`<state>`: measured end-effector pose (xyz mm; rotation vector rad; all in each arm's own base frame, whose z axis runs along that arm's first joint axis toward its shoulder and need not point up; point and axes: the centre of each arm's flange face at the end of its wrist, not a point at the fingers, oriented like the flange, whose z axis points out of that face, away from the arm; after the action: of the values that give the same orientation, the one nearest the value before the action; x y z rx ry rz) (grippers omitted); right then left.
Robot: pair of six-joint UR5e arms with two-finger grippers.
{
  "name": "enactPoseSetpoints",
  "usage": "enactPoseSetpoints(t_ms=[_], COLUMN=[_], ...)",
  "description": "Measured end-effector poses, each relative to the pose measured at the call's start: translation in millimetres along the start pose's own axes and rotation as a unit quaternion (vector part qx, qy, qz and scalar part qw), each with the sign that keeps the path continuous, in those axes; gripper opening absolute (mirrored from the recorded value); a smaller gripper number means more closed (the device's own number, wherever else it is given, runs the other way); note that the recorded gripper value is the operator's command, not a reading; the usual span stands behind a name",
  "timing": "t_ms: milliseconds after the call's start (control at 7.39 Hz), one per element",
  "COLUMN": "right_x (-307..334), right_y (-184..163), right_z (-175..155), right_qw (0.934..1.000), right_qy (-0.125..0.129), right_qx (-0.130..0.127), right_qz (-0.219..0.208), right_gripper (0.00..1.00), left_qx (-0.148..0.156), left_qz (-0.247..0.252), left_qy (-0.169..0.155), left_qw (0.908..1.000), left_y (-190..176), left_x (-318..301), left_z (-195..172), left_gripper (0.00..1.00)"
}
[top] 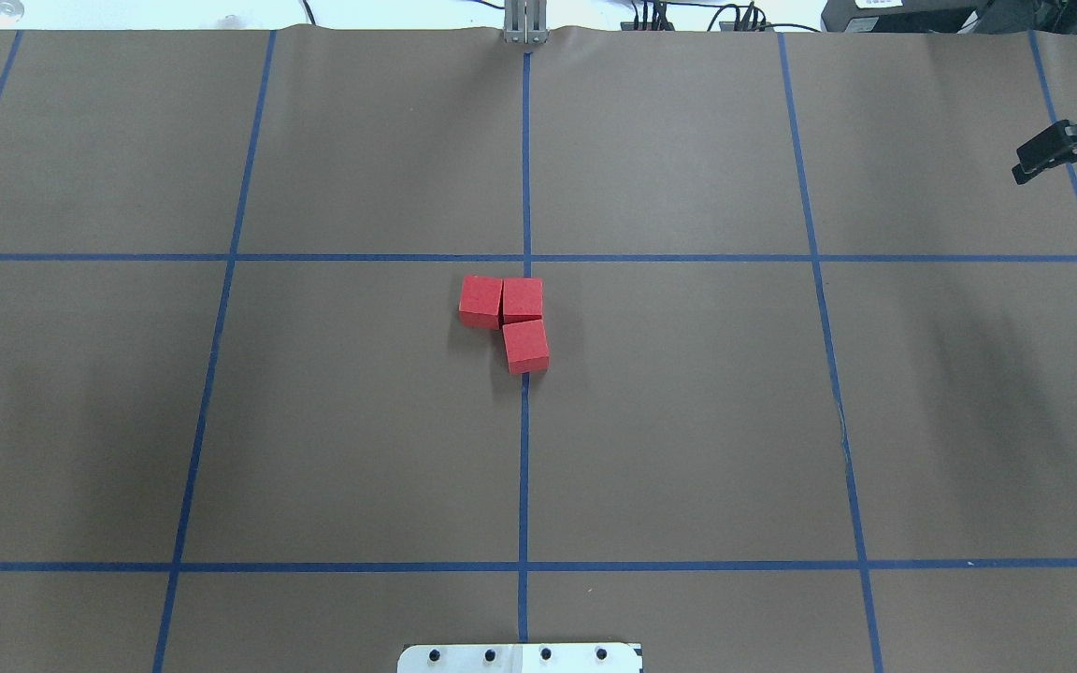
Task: Form red blocks into L shape at center
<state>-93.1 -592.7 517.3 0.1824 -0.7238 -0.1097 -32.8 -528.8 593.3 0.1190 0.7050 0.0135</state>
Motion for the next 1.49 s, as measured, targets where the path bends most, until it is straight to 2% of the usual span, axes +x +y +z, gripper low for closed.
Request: enactPoseSetpoints(t_ms=[541, 812, 1083, 1489], right_x=[63, 100, 126, 115], right_y=[35, 61, 78, 95], right_z=[-13, -10, -28, -57], right_qw=[0.9991, 0.9966, 0.9921, 0.9874], right_qy=[-0.033, -0.050, -0.066, -0.058], right_qx=[-0.008, -0.021, -0.023, -0.047], right_qz=[0.026, 0.062, 0.104, 0.140], right_gripper=[0.99, 0.99, 0.99, 0.99], left_qx=[-0.019, -0.019, -0.019, -0.022], left_qz=[-0.009, -0.008, -0.008, -0.009], left_qy=[-0.001, 0.000, 0.000, -0.001], left_qw=[0.9998, 0.9998, 0.9998, 0.9997], left_y=[27, 32, 33, 34], left_x=[-24, -24, -24, -26], left_z=[17, 16, 17, 19], left_gripper=[1.00, 1.00, 1.00, 1.00])
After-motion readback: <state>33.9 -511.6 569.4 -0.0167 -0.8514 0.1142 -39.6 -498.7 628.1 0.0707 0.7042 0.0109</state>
